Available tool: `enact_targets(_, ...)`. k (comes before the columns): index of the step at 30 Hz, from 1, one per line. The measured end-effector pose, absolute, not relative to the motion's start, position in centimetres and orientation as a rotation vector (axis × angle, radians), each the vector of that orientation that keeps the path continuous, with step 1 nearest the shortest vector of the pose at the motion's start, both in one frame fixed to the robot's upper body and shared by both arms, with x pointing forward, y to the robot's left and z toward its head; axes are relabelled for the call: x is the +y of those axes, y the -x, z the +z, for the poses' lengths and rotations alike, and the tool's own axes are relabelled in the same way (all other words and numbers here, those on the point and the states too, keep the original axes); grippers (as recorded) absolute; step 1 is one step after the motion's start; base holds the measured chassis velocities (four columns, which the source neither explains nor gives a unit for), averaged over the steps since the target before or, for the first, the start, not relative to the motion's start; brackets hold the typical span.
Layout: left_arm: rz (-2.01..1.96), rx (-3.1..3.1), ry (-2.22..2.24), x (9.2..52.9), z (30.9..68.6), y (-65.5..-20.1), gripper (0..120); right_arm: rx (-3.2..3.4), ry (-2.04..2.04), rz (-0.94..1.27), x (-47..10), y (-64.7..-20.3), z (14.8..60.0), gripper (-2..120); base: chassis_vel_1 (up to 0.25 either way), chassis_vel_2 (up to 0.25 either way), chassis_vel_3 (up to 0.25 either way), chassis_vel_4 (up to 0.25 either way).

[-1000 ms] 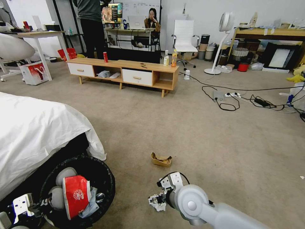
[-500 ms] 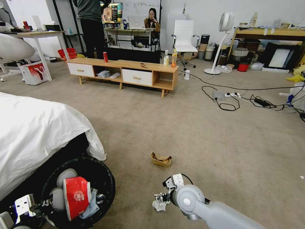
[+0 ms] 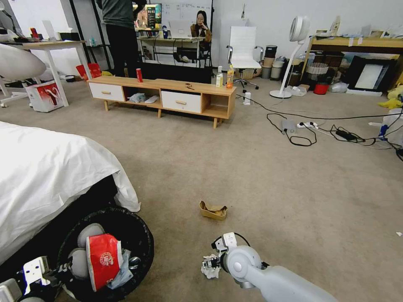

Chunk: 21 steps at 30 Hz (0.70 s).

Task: Pick up the trash bin and place the garbage on the floor into it.

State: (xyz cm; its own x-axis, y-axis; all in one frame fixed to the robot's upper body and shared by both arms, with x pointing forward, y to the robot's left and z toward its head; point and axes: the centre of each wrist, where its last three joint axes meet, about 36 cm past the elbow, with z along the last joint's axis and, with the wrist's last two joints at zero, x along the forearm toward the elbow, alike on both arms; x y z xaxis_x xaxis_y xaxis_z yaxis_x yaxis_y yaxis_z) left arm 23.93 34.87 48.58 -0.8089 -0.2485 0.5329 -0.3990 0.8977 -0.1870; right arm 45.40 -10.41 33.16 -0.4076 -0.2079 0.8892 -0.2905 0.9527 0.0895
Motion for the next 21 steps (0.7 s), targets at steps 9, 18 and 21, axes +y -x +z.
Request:
enact_targets(9, 0.398, -2.545, -0.468, 34.9, 48.5, -23.8, 3, -2.005, -0.346, 0.098, -10.0, -46.2, 31.4, 100, 0.0, 0.0, 0.0, 0.0)
enact_targets(18, 0.401, -2.541, -0.47, 34.8, 48.3, -23.9, 3, -2.014, -0.338, 0.099, -9.5, -47.0, 30.6, 100, 0.0, 0.0, 0.0, 0.0)
enact_targets(21, 0.401, -2.54, -0.47, 34.8, 48.3, -23.8, 3, -2.013, -0.334, 0.102, -9.5, -47.2, 30.2, 100, 0.0, 0.0, 0.0, 0.0)
